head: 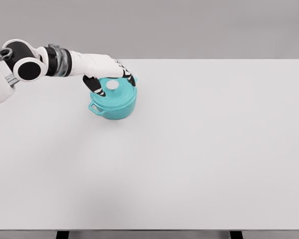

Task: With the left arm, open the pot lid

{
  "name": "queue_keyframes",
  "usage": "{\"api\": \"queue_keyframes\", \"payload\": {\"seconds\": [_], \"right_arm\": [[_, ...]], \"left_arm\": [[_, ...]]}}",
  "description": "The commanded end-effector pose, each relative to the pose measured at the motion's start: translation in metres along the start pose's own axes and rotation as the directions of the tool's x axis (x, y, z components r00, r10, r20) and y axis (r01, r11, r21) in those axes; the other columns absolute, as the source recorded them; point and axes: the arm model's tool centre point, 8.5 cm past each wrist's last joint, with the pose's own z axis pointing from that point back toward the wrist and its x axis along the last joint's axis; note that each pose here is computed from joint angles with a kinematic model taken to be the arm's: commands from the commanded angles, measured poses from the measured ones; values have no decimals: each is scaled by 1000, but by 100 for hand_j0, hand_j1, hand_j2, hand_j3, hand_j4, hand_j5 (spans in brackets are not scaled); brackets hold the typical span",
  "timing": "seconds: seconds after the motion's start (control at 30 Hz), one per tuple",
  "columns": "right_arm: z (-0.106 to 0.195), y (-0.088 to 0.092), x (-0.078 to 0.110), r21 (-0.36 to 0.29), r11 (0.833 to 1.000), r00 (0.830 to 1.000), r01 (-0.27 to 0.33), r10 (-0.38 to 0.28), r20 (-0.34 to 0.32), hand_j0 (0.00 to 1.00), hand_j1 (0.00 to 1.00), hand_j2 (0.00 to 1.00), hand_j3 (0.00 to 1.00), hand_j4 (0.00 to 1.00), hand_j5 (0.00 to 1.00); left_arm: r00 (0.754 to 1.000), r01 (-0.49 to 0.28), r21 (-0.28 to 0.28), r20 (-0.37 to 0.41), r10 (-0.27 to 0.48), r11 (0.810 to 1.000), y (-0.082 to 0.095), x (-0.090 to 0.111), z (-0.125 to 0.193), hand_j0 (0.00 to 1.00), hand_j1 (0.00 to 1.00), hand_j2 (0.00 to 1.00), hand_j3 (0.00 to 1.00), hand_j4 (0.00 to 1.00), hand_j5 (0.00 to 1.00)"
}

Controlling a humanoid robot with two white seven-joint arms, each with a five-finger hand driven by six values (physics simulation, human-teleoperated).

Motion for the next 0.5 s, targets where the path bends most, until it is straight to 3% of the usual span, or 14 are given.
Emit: {"api": "queue_keyframes", "payload": {"seconds": [0.0,0.13,0.47], "right_arm": [[0,-1,1,-1,1000,1000,0,0,1,100,100,100,100,100,100],[0,0,0,0,1000,1000,0,0,0,100,100,100,100,100,100],[0,-1,1,-1,1000,1000,-1,1,1,100,100,100,100,100,100]], "left_arm": [[1000,-11,-4,-12,11,1000,-1,-5,-2,73,73,73,73,73,73],[999,-24,-9,-36,24,1000,-4,-13,-2,73,73,73,73,73,73],[999,-11,-16,-34,10,1000,-4,-10,-11,73,73,73,73,73,73]]}}
